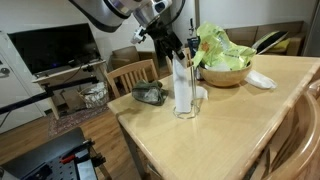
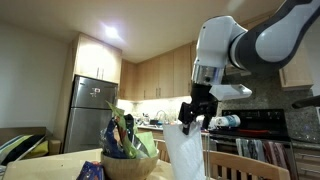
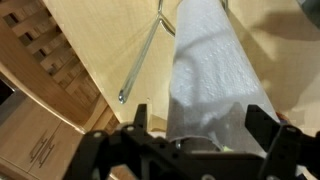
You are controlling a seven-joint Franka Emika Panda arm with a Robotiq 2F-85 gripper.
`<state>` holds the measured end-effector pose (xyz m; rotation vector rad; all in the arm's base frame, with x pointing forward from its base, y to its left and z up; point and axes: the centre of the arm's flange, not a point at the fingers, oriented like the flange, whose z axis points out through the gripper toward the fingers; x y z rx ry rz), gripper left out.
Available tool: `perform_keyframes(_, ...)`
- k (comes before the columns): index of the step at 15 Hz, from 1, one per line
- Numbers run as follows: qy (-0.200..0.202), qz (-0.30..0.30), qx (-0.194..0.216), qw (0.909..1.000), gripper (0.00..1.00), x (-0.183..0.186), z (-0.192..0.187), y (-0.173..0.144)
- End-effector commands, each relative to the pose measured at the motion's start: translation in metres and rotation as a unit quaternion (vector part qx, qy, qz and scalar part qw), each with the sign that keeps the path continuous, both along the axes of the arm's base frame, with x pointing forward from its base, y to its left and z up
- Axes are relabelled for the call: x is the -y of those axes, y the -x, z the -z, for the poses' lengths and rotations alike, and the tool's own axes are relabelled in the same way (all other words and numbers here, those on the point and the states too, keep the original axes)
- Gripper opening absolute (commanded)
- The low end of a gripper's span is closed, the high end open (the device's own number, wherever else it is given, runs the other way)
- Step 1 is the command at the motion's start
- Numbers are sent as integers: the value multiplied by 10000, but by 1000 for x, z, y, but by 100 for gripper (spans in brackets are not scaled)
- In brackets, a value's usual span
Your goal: Remove the paper towel roll from the holder, move the holder to the right side of the table
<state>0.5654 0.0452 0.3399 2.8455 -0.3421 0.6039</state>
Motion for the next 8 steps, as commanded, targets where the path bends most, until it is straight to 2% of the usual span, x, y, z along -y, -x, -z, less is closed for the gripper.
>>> perform_keyframes(1,127,-39,244,9996,100,0,5,-14)
perform_keyframes(5,222,1,339,9992,100,3,7,-21)
perform_keyframes(6,239,11,329,9992,90,4,8,-22)
perform_keyframes(7,242,31,337,9991,72,4,8,-23)
perform_keyframes(8,247,40,337,9991,66,4,8,-23)
